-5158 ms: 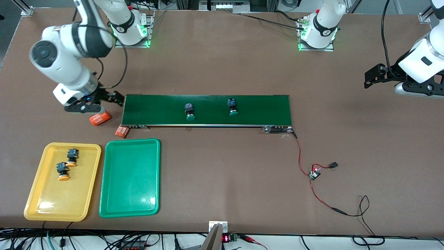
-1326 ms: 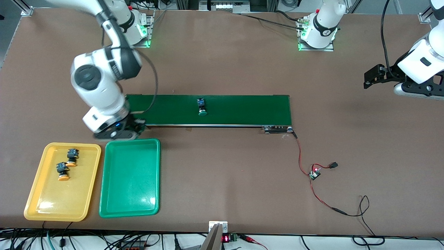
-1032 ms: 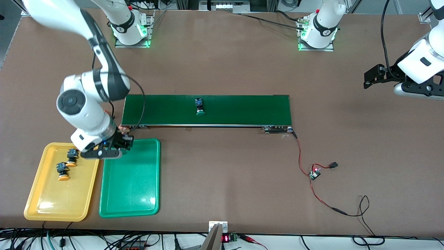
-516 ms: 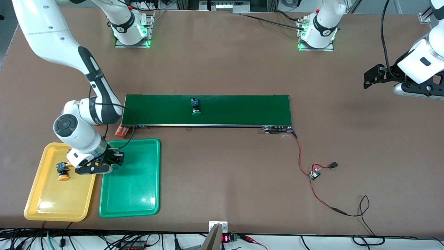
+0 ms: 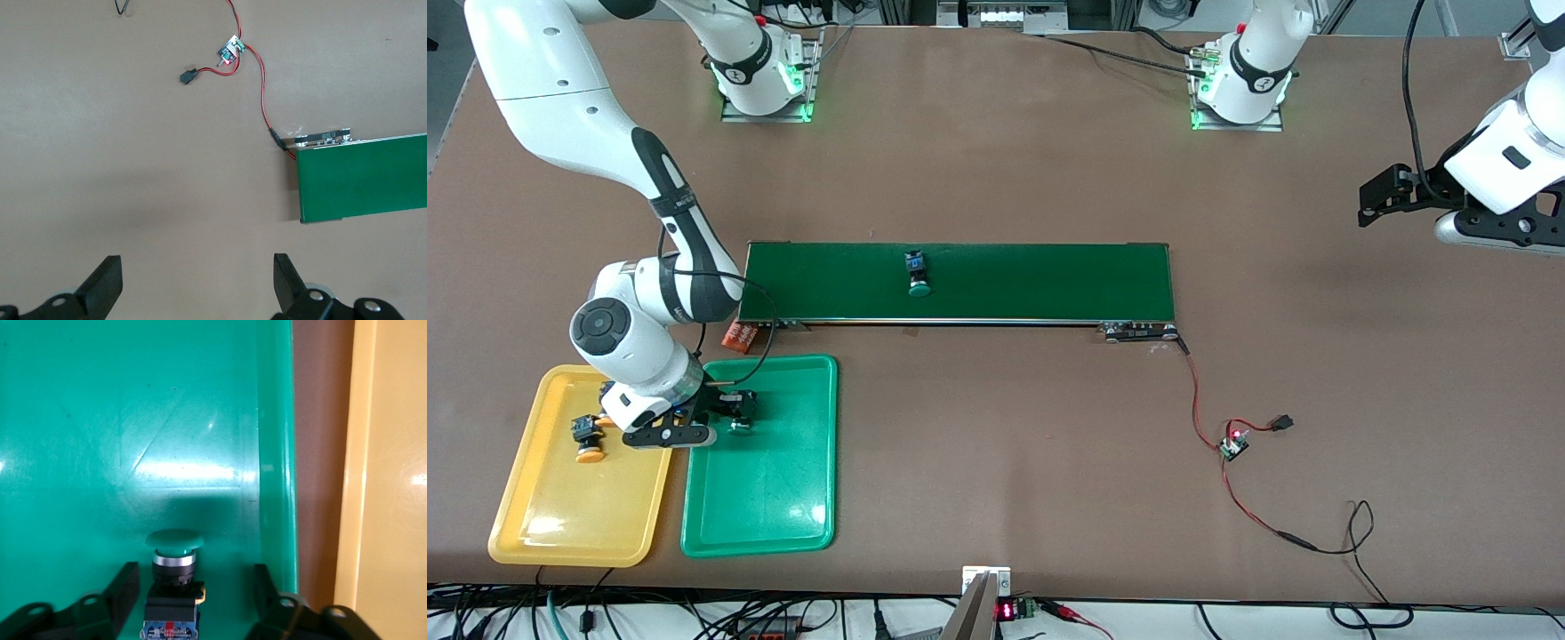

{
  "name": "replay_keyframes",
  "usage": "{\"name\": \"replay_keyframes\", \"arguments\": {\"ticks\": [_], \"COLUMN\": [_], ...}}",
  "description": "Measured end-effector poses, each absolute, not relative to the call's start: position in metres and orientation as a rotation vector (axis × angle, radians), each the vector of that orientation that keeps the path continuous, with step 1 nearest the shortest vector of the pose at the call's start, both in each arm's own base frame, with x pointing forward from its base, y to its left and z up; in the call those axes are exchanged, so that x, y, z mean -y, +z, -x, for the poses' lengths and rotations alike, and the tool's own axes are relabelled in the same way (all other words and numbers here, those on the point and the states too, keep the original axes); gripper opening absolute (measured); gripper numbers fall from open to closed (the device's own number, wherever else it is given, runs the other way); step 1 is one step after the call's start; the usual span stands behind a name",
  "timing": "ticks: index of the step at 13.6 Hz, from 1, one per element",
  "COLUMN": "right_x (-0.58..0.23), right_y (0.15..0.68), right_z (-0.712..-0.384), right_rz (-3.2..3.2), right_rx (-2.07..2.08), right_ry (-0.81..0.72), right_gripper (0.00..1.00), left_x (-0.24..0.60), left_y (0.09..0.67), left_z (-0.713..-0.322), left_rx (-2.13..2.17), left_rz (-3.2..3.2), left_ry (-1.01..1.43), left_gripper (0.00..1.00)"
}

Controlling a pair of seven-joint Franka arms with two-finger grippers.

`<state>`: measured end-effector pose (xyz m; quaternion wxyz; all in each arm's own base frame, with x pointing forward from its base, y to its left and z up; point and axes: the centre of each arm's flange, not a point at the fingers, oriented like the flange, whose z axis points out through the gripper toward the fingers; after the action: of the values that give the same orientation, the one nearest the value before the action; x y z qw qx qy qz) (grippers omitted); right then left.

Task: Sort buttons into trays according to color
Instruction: 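Lower the green button into the green tray and open the right gripper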

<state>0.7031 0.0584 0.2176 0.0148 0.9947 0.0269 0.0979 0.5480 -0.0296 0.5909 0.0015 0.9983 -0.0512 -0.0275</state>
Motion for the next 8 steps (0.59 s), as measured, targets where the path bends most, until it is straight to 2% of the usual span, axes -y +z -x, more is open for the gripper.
{"name": "replay_keyframes", "arguments": {"ticks": [1, 2, 4, 8], "right_x": [-0.059, -0.061, -0.071, -0.112], "right_y": [0.222, 0.229, 0.246, 0.283], "right_z": [-0.703, -0.700, -0.681, -0.606], "right_rz": [-3.096, -3.096, -3.096, -3.100], "right_rx": [-0.070, -0.055, -0.023, 0.059], "right_ry": [0.311, 0.315, 0.303, 0.257], "right_gripper": [0.95, 1.00, 1.00, 1.00], "left_x": [0.030, 0.030, 0.030, 0.030], "left_y": [0.591, 0.591, 0.591, 0.591], "left_z": [-0.548, -0.548, -0.548, -0.548], "left_rx": [0.161, 0.161, 0.162, 0.162], "left_rz": [-3.133, -3.133, -3.133, -3.133], "left_ry": [-0.086, -0.086, -0.086, -0.086], "left_gripper": [1.00, 1.00, 1.00, 1.00]}}
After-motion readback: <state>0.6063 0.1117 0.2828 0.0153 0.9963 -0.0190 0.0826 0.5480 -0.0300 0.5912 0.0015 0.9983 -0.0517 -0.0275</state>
